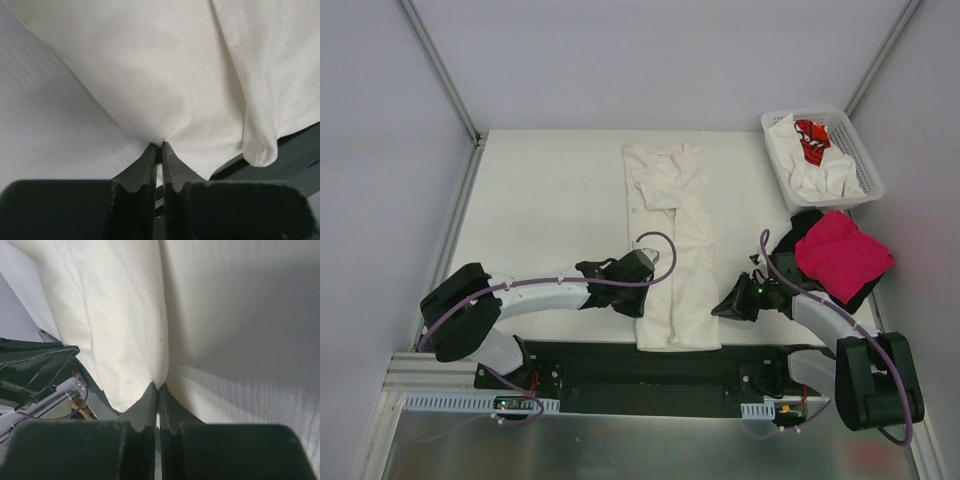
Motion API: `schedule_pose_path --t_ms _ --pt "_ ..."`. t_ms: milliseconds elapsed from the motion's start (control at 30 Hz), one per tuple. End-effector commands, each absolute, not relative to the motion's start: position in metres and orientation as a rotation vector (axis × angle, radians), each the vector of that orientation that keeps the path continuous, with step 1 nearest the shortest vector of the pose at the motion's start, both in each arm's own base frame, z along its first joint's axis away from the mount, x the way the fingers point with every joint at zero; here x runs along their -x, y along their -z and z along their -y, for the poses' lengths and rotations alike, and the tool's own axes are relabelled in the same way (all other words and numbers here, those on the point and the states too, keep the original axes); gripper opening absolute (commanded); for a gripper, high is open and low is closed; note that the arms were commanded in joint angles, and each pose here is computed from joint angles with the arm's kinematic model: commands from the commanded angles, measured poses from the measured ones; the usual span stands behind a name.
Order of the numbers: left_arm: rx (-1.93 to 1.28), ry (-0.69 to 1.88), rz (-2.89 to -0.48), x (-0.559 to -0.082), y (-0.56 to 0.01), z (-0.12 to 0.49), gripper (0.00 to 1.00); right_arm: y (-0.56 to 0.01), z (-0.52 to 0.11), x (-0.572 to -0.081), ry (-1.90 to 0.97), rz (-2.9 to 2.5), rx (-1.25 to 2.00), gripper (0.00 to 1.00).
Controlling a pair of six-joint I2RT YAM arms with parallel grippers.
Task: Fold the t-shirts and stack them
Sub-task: Grab the bottom of the folded rectangular tshirt with both arms
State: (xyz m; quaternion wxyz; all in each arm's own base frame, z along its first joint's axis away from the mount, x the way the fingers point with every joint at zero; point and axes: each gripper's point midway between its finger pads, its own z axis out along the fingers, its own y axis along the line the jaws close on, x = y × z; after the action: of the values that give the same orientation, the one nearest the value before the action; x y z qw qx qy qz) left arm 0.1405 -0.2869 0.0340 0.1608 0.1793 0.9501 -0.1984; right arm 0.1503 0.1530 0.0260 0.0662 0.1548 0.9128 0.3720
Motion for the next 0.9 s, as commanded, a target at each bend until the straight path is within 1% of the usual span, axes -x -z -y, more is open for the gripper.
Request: schedule_pose_path --t_ms 0,400,867 --pt "-0.479 0.529 -2.622 -0.162 -0.056 0.288 0.05 -0.044 -0.159 -0.17 -1.145 -2.694 -0.43 0.01" --pt "-0.459 0.476 -2.616 -0.173 -0.056 0.277 0.05 -0.056 -0.16 -0.184 -1.143 -2.668 -0.422 0.01" --pt "-0.411 0.429 -2.572 -0.2 -0.066 0.261 0.06 -0.063 -0.164 -0.202 -1.148 -2.648 -0.429 0.01"
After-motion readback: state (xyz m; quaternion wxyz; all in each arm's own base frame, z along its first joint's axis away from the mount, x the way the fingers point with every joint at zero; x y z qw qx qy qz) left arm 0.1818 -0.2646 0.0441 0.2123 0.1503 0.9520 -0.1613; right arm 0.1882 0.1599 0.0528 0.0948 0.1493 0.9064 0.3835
